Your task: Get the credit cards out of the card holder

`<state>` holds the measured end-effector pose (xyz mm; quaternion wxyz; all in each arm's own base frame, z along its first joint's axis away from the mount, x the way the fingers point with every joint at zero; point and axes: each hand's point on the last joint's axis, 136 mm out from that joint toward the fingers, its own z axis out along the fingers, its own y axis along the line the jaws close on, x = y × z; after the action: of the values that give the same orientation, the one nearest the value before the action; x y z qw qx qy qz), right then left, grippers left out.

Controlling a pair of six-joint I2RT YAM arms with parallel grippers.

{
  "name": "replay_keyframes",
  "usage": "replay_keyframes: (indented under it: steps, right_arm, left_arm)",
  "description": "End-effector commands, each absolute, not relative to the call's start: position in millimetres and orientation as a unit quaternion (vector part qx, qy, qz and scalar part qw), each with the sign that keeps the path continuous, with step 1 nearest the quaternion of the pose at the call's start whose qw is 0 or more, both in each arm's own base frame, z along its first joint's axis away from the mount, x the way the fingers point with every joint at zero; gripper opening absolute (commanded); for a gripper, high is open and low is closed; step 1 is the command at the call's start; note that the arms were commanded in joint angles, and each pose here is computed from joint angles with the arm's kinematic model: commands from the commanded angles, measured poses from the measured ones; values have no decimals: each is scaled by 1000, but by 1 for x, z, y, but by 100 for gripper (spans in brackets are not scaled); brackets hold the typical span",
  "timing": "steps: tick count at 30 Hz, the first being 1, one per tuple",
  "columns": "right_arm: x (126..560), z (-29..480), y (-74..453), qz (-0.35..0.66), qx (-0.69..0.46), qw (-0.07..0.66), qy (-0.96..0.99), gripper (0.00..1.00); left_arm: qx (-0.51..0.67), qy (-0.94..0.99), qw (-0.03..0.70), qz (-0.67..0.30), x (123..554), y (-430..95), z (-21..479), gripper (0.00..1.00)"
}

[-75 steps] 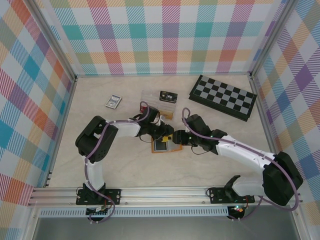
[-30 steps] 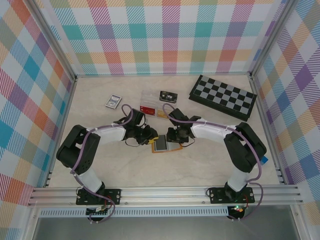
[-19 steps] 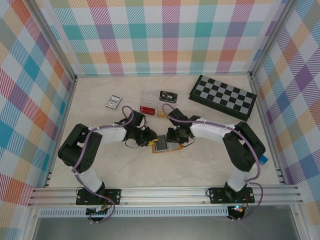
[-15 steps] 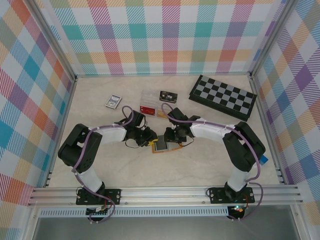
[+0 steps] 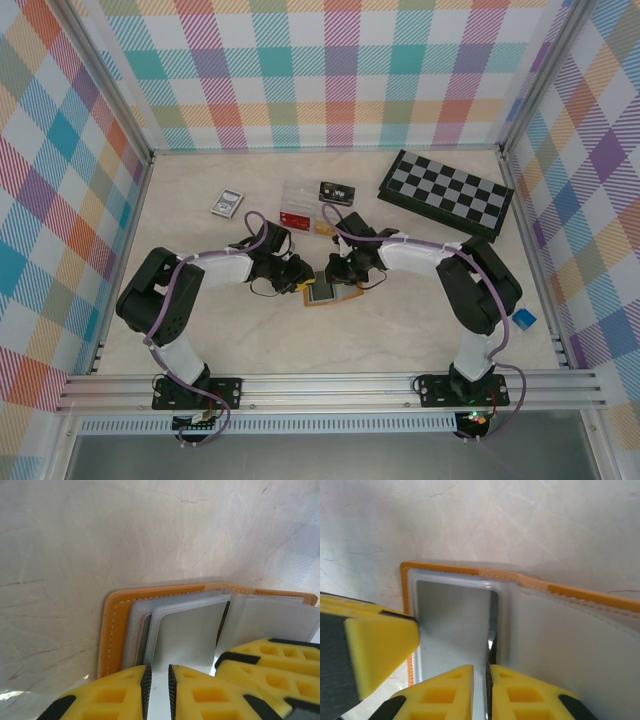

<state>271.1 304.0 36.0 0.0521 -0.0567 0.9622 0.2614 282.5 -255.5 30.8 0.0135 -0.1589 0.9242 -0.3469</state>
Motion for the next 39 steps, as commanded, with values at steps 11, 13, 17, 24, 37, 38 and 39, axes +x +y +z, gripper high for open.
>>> replay_keyframes:
  steps: [11, 13, 17, 24, 37, 38, 39]
  right_arm:
    - [274, 33, 308, 271, -73, 34, 959, 16]
    - [274, 31, 308, 267, -73, 32, 960, 16]
    - [276, 25, 302, 247, -64, 33, 966, 16]
    - [274, 23, 302, 251, -61, 31, 965, 13]
    - [269, 33, 321, 329, -77, 14, 941, 12]
    - [269, 33, 321, 331, -77, 13, 941, 12]
    - [268, 34, 322, 331, -78, 13, 940, 12]
  left_arm:
    - [-169, 941, -15, -293, 267, -241, 4, 20]
    - [-169, 941, -15, -293, 267, -240, 3, 20]
    - [-170, 941, -15, -291, 267, -240, 2, 19]
    - [-170, 942, -15, -290, 267, -240, 2, 19]
    - [-170, 941, -18, -292, 264, -239, 0, 19]
    - [-170, 941, -17, -292, 264, -239, 0, 19]
    - [-171, 941, -17, -291, 264, -239, 0, 19]
